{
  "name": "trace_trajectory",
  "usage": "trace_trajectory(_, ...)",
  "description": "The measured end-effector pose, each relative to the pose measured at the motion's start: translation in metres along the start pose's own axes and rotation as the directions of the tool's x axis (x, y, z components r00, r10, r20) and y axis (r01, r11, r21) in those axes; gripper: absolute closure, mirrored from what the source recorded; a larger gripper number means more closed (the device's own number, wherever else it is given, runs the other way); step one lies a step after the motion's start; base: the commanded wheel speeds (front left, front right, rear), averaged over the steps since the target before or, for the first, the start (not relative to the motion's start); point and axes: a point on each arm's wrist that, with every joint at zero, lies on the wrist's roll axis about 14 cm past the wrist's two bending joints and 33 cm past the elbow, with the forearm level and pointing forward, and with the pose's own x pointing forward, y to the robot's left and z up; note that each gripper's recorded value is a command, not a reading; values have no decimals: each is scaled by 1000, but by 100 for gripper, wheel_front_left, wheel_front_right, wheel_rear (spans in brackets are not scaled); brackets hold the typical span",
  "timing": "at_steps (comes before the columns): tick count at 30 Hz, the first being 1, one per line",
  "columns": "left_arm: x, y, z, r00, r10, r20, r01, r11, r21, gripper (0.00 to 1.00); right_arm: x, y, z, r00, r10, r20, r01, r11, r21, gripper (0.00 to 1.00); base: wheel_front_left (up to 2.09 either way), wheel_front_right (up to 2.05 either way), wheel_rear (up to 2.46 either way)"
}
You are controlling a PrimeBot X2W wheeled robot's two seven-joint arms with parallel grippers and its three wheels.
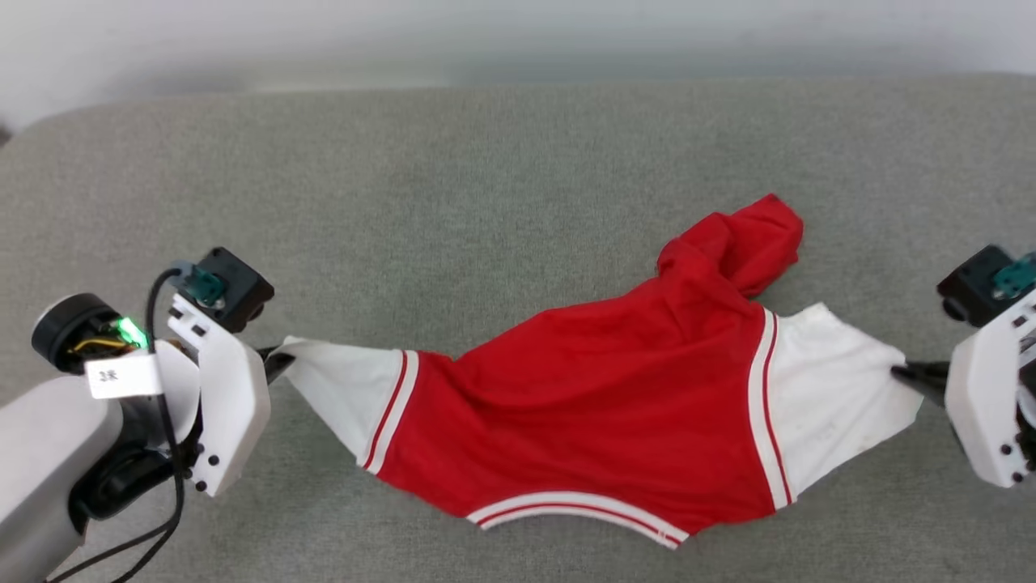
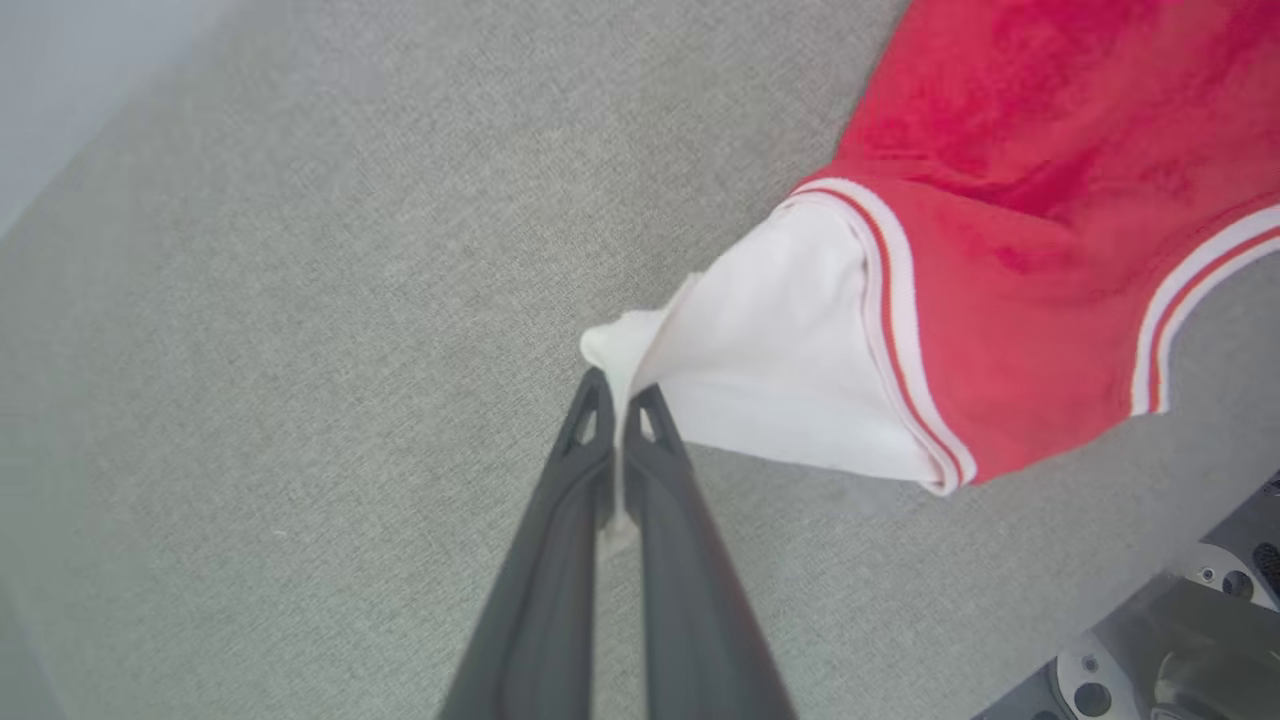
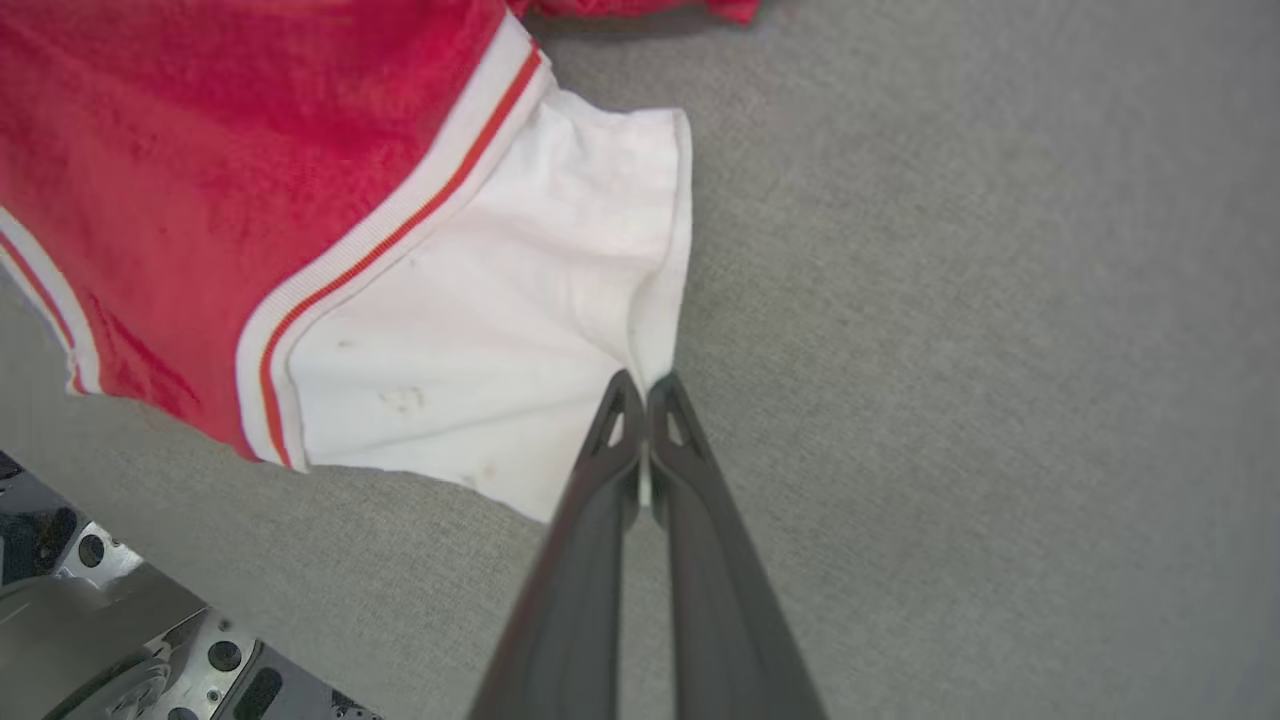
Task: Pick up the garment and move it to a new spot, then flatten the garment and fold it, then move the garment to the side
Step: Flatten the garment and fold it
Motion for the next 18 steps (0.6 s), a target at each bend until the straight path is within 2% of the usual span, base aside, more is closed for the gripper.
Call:
trace_trajectory(4, -23, 0, 31, 993, 16, 120, -19, 1000, 22, 100, -32, -6, 26, 993, -34, 112, 38, 999, -35, 100, 0, 0, 0)
trace_trajectory(8, -48, 9, 81, 957, 46, 286, -63, 997, 53, 100, -65, -14, 63, 966, -75, 249, 93, 994, -60, 100, 0, 0, 0)
trace_trajectory(18, -71, 26, 175, 864, 57, 501, -133, 984, 117, 100, -125, -52, 161, 836, -193, 513, 251, 967, -46, 100, 0, 0, 0)
